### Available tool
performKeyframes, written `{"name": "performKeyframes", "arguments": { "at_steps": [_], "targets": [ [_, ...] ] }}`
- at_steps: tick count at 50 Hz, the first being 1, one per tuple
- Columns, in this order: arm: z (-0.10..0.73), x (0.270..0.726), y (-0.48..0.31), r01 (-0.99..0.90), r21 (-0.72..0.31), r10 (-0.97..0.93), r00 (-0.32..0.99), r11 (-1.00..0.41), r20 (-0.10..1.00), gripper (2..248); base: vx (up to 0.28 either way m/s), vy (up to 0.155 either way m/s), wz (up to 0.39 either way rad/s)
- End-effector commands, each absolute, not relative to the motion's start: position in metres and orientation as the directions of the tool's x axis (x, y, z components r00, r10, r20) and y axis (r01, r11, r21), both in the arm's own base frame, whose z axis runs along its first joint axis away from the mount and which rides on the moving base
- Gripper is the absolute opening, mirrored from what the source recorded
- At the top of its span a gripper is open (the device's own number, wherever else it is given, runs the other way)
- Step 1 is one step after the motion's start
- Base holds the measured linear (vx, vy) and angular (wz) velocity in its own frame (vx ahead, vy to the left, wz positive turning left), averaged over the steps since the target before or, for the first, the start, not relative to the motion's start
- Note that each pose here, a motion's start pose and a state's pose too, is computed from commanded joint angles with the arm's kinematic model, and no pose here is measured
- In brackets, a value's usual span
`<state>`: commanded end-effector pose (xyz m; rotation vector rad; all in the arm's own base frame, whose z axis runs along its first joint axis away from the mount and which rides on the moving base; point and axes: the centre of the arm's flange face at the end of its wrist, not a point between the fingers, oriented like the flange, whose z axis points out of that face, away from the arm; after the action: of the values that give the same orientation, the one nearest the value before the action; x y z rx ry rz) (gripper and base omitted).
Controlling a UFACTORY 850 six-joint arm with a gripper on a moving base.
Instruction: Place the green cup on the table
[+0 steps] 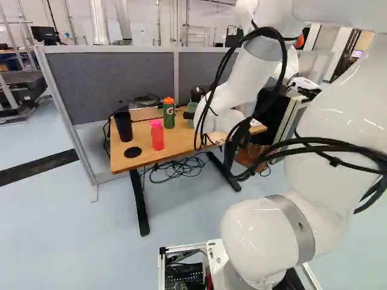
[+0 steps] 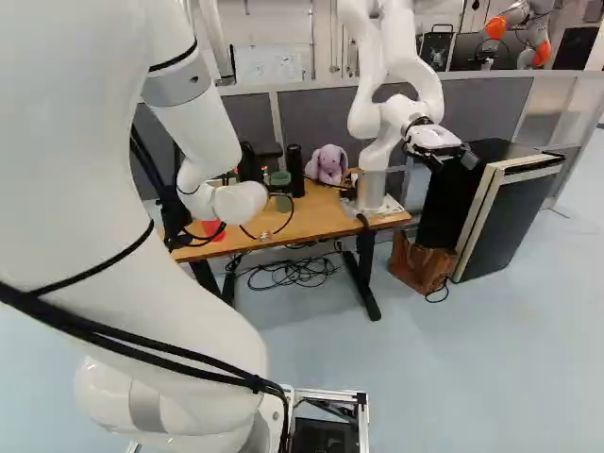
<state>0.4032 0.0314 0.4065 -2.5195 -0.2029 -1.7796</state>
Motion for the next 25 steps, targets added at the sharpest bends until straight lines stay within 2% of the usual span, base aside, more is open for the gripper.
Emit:
{"name": "performKeyframes", "arguments": {
  "at_steps": [25],
  "targets": [
    [0.398, 0.367, 0.021, 0.099, 0.024, 0.055, 0.329, -0.995, 0.943, 247, 0.0, 0.0, 0.0]
  ]
}}
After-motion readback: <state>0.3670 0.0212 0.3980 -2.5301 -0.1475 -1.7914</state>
